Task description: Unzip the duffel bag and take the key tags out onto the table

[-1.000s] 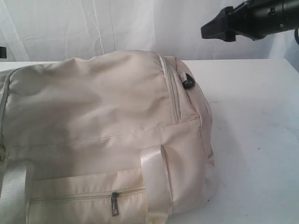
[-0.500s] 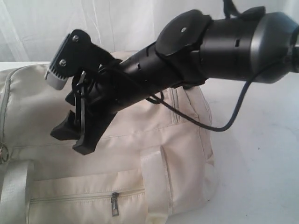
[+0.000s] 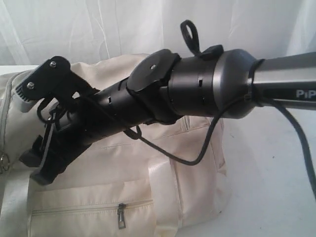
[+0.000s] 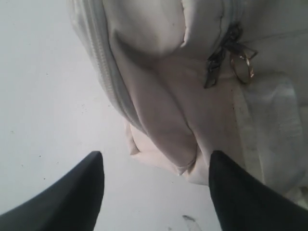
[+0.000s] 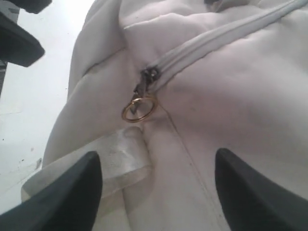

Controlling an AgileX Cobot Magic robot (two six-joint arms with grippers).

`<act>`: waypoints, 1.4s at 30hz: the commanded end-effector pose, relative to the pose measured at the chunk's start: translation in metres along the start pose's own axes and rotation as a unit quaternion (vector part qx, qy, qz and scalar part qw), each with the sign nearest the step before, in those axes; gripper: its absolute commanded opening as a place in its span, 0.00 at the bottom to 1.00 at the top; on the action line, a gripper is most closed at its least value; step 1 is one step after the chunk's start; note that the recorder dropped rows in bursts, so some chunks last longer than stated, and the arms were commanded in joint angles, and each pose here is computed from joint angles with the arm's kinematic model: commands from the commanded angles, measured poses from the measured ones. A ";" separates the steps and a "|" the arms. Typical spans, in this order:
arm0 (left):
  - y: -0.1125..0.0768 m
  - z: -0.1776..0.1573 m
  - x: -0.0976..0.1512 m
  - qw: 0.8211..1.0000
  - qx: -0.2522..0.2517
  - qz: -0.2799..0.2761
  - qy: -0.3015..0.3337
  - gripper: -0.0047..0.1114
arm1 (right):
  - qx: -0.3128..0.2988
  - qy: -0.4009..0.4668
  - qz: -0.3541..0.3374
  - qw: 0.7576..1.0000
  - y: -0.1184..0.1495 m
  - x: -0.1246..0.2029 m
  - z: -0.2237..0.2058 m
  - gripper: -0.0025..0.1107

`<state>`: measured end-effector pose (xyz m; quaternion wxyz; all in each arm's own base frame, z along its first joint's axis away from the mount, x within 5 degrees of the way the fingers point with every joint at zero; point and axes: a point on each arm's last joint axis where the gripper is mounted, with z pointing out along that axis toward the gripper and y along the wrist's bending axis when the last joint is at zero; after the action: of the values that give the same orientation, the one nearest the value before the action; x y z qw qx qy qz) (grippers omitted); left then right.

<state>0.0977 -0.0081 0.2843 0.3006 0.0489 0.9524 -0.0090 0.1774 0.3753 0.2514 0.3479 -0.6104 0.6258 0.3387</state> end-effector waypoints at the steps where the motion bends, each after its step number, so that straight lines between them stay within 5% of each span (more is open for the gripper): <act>1: 0.000 0.012 0.003 1.000 -0.001 -0.007 -0.030 0.61 | 0.004 0.005 -0.006 1.000 0.017 0.001 0.017 0.55; 11: 0.000 0.036 0.007 0.997 -0.001 -0.014 -0.070 0.58 | 0.088 0.005 -0.028 0.996 0.037 0.004 0.046 0.55; 20: 0.001 0.039 0.005 0.995 -0.007 -0.008 -0.097 0.04 | 0.137 0.007 -0.036 0.990 0.047 0.010 0.061 0.55; 30: 0.001 0.039 0.005 0.995 -0.007 -0.007 -0.099 0.04 | 0.155 -0.016 0.011 0.988 0.047 0.001 0.072 0.46; 42: 0.002 0.039 0.005 0.995 -0.011 -0.002 -0.098 0.04 | 0.158 -0.024 -0.004 0.987 0.046 -0.006 0.070 0.08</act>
<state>0.1156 -0.0084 0.2504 0.3903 0.0429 0.9196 -0.0066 0.1343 0.4394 0.2113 0.4446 -0.5421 0.6677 0.2502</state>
